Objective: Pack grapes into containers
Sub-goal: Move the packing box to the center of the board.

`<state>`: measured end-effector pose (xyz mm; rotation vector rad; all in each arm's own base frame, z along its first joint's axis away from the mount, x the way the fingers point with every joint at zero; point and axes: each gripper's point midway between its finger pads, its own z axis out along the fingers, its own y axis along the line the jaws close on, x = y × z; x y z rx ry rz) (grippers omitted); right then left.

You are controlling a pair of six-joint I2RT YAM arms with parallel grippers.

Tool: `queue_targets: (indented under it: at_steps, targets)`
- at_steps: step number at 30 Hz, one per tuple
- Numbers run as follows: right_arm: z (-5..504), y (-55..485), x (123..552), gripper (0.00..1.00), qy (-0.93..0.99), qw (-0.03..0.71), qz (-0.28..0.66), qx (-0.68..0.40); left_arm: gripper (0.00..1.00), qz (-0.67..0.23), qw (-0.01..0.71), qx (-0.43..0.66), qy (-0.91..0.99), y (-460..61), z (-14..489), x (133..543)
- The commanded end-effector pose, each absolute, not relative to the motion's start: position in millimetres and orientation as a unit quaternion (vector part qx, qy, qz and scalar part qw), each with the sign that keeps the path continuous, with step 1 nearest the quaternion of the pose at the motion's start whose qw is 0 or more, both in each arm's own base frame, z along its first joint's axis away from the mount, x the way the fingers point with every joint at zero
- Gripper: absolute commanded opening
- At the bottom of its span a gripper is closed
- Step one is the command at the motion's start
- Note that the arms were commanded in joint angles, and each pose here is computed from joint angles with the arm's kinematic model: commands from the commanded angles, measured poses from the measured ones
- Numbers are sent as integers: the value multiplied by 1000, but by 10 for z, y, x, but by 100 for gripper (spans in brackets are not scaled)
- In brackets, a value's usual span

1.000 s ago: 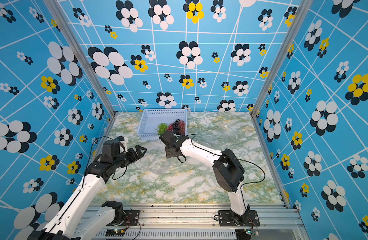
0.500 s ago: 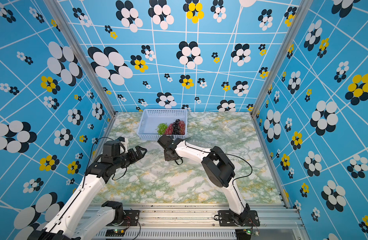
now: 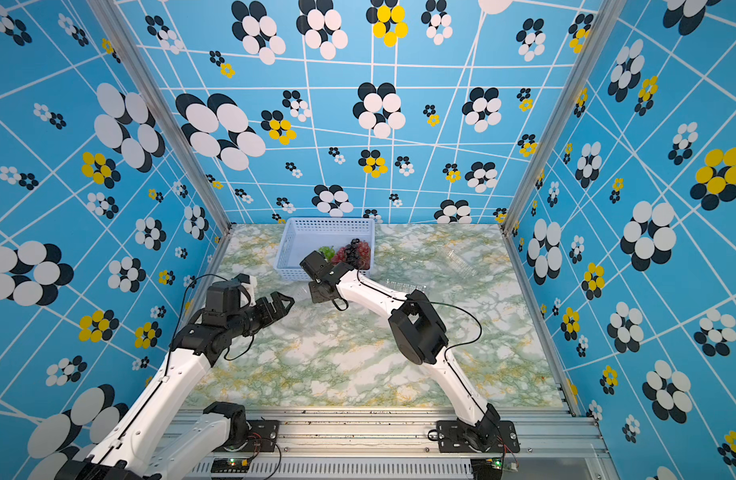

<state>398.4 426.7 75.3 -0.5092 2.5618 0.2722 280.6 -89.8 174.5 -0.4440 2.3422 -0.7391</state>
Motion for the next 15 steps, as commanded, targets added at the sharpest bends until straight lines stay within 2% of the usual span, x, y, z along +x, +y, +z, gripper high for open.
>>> queue_targets:
  at_steps: [1,6,10,15]
  targets:
    - [721,4107,4020,39,941,245,73,-223,100,-279,297,-172,897,-910,1637,2781]
    - [1089,3939,4054,51,932,275,67,-226,100,-290,283,-175,898,-971,1656,2844]
    - [1656,3630,4158,72,925,322,67,-192,100,-284,281,-160,903,-1020,1719,2862]
    - [1889,3090,4491,98,929,339,31,-143,100,-268,294,-158,904,-1014,1797,2835]
